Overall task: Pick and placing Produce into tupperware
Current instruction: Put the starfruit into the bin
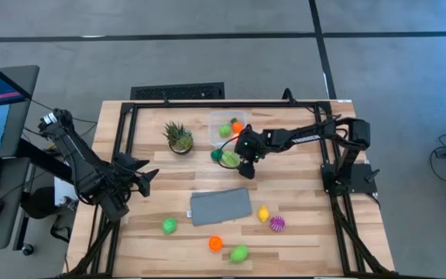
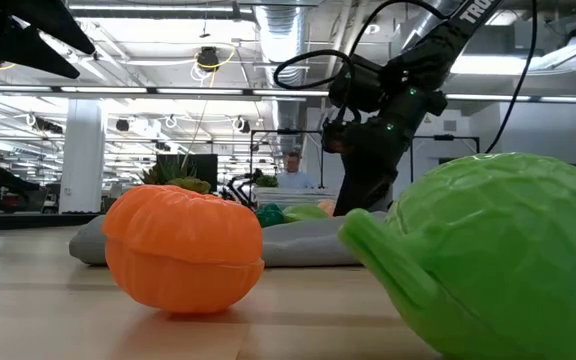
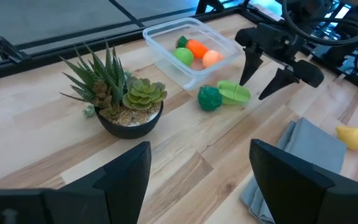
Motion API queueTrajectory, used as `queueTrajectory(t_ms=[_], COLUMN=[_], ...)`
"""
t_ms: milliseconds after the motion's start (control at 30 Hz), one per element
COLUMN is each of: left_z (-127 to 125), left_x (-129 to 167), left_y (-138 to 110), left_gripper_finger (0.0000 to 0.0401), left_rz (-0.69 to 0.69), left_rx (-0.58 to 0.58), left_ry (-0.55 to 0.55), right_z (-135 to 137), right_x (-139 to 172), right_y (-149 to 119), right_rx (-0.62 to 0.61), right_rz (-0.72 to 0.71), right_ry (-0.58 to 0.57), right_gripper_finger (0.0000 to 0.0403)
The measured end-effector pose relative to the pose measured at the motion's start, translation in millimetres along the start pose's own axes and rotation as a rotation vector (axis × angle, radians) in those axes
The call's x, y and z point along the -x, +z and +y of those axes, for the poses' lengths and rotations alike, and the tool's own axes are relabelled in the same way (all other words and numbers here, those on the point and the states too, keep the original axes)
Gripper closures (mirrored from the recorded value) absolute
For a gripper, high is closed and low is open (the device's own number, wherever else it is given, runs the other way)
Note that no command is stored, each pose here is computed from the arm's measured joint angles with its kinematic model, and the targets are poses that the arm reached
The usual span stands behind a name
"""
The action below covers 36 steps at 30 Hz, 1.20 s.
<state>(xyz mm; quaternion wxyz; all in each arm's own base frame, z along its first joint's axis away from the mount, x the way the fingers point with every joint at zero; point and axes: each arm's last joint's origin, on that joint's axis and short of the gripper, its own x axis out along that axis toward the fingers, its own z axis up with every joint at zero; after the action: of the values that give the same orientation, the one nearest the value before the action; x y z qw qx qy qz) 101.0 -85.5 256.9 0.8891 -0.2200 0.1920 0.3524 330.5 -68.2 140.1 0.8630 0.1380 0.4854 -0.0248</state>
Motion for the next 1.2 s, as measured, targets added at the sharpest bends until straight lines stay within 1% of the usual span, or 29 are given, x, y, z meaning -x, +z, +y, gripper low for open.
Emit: queueTrajectory(t_ms=[167, 333, 600, 767, 933, 1067, 1200], left_z=[-0.1, -0.2, -0.3, -0.4, -0.6, -0.7, -0.7], left_x=[0.0, 0.0, 0.0, 0.0, 0.0, 0.0, 0.0], left_y=[0.0, 0.0, -0.1, -0.1, -0.1, -0.1, -0.1], left_gripper_finger=[0.0138, 0.0138, 0.0138, 0.0138, 0.0138, 0.0138, 0.0138], left_rz=[0.0, 0.0, -0.001, -0.001, -0.001, -0.001, -0.003], left_rx=[-0.011, -0.021, -0.023, -0.022, -0.019, -0.018, -0.018], left_ry=[-0.001, -0.001, -0.002, -0.003, -0.004, -0.005, -0.006], right_z=[0.4, -0.2, 1.6, 0.9, 0.9, 1.3, 1.3], right_x=[-0.1, -0.1, 0.0, 0.7, 3.8, 6.2, 6.1], right_y=[1.2, 2.7, 8.3, 10.0, 17.5, 22.7, 21.9], right_rx=[-0.091, -0.146, -0.161, -0.167, -0.17, -0.175, -0.177], right_rz=[-0.013, -0.032, -0.091, -0.1, -0.127, -0.141, -0.132], right_ry=[0.002, -0.019, -0.017, -0.046, -0.085, -0.104, -0.106], right_gripper_finger=[0.0106, 0.0106, 0.0106, 0.0106, 0.0106, 0.0106, 0.0106])
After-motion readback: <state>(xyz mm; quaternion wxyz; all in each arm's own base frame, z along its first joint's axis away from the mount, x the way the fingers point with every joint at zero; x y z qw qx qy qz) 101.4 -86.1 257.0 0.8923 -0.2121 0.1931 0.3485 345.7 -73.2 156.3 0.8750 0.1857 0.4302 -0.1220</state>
